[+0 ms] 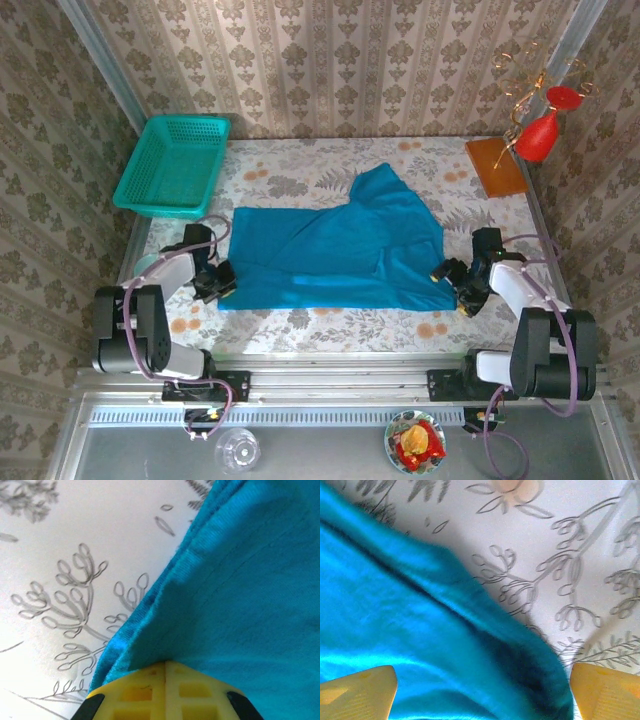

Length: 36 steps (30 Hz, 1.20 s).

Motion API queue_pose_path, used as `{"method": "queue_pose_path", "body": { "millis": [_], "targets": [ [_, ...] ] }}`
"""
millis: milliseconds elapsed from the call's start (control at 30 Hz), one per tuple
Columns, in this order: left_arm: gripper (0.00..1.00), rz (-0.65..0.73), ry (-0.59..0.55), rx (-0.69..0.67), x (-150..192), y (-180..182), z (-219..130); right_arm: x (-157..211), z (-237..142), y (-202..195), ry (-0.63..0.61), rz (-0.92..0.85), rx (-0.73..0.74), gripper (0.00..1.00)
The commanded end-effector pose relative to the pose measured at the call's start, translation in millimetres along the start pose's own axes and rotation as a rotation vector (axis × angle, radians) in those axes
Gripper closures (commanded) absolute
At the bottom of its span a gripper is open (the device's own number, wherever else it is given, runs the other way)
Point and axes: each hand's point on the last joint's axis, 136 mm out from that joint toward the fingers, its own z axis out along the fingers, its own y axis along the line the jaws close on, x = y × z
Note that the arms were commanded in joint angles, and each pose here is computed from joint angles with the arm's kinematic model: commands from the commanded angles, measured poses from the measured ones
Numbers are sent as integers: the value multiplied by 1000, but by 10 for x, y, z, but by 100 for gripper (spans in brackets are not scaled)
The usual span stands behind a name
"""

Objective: Fold the inside-out t-shirt

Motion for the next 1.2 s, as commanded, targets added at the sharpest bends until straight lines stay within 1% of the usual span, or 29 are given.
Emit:
{"method": "queue_pose_path", "body": {
  "millis": [0,133,200,333,400,433,500,567,667,767,867,1000,1067,1167],
  "targets": [
    [93,-48,9,-29,106,120,-38,-19,-105,-114,-40,60,45,10],
    [92,-5,-25,22,18,-56,-222,-48,-347,160,-89,-24,-63,12],
    [92,29,-41,43,-34,-162,-311,9,-443,413,-77,-108,-143,14],
    [93,73,-22,55,-95,-318,-322,239,-417,900,33,-222,-276,15],
    [94,76,-5,53,-121,-349,-246,347,-289,1036,113,-235,-302,15],
    [94,77,5,52,-129,-360,-196,341,-218,1106,129,-235,-318,16],
    [94,70,22,39,-137,-333,-105,306,-54,1031,144,-189,-267,16],
    [94,49,47,14,-103,-247,-10,218,135,819,132,-114,-180,14],
    [93,12,67,-6,23,-109,82,160,278,518,131,-2,-104,14],
    [93,-24,75,-26,172,28,101,156,303,202,113,92,-23,13],
    [92,-52,73,-41,306,131,74,187,232,-65,82,148,67,12],
    [92,-68,57,-18,404,130,-12,203,126,-86,49,154,46,13],
    [92,-48,25,6,345,51,-118,192,38,-19,39,145,17,14],
    [89,38,-45,43,124,-138,-362,114,-151,171,1,97,-54,16]
  ]
}}
